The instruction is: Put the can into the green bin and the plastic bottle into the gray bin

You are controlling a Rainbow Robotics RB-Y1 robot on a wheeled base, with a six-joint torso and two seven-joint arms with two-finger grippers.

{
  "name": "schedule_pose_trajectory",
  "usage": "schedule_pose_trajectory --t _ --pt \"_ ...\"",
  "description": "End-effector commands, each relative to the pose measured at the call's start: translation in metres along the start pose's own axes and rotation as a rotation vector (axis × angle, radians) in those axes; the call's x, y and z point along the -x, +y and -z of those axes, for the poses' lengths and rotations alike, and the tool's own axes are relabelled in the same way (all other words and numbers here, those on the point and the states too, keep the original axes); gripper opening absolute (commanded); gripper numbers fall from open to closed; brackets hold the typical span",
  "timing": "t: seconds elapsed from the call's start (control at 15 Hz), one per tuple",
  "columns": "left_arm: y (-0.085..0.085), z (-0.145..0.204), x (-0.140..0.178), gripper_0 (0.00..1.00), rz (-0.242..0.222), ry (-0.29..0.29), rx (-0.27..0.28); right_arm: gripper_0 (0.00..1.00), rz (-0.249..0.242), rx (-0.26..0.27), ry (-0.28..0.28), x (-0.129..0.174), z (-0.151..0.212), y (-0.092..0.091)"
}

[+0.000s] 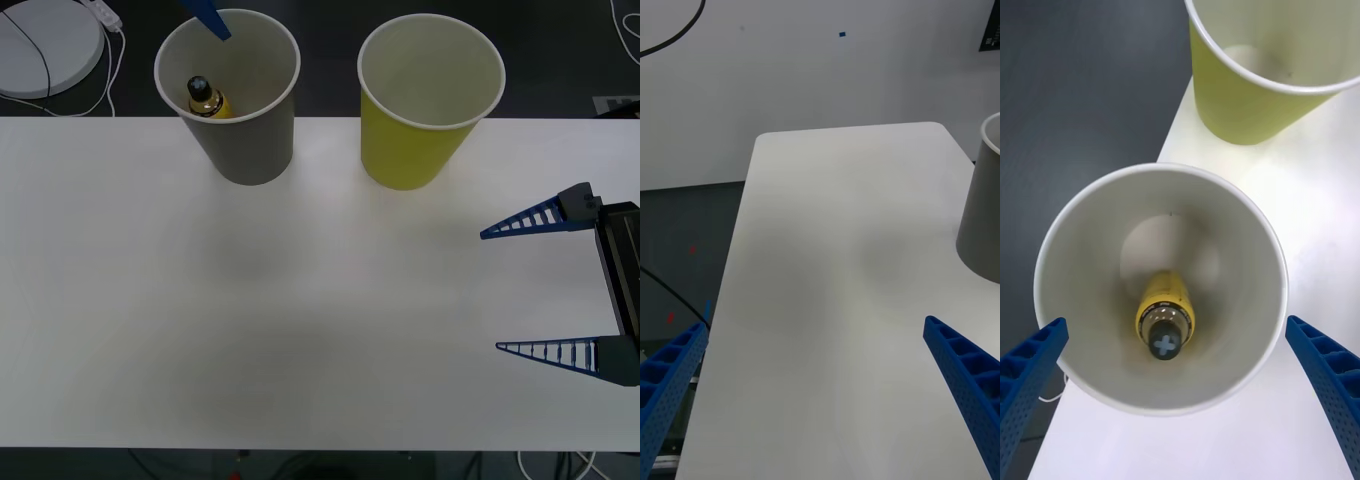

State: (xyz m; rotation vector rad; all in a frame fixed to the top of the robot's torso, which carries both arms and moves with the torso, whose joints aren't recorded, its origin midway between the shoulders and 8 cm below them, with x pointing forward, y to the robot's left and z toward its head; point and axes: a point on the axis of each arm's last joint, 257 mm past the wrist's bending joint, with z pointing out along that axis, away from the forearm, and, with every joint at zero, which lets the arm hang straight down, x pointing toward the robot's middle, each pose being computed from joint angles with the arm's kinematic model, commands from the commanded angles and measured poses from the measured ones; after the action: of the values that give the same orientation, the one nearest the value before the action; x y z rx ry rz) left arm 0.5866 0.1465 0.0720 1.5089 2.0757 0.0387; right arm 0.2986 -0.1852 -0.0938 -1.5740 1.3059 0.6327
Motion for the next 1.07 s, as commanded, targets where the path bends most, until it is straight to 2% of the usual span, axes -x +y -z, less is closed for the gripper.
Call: schedule_pose_trajectory --t 0.07,0.33,0.67,1.07 --pt "-0.006 0.012 -0.015 1.0 -0.011 -0.001 -0.019 1.0 0.0 0.0 0.0 0.0 0.0 0.0" --pt "-0.012 0.028 -0.037 1.0 -0.009 -0.013 -0.033 1.0 0.0 0.0 0.0 0.0 0.0 0.0" --pt "-0.023 0.023 -0.063 1.0 0.009 -0.085 -0.049 1.0 0.0 0.0 0.0 0.0 0.0 0.0" --pt "-0.054 0.031 -0.099 1.0 0.013 -0.136 -0.114 1.0 0.0 0.0 0.0 0.0 0.0 0.0"
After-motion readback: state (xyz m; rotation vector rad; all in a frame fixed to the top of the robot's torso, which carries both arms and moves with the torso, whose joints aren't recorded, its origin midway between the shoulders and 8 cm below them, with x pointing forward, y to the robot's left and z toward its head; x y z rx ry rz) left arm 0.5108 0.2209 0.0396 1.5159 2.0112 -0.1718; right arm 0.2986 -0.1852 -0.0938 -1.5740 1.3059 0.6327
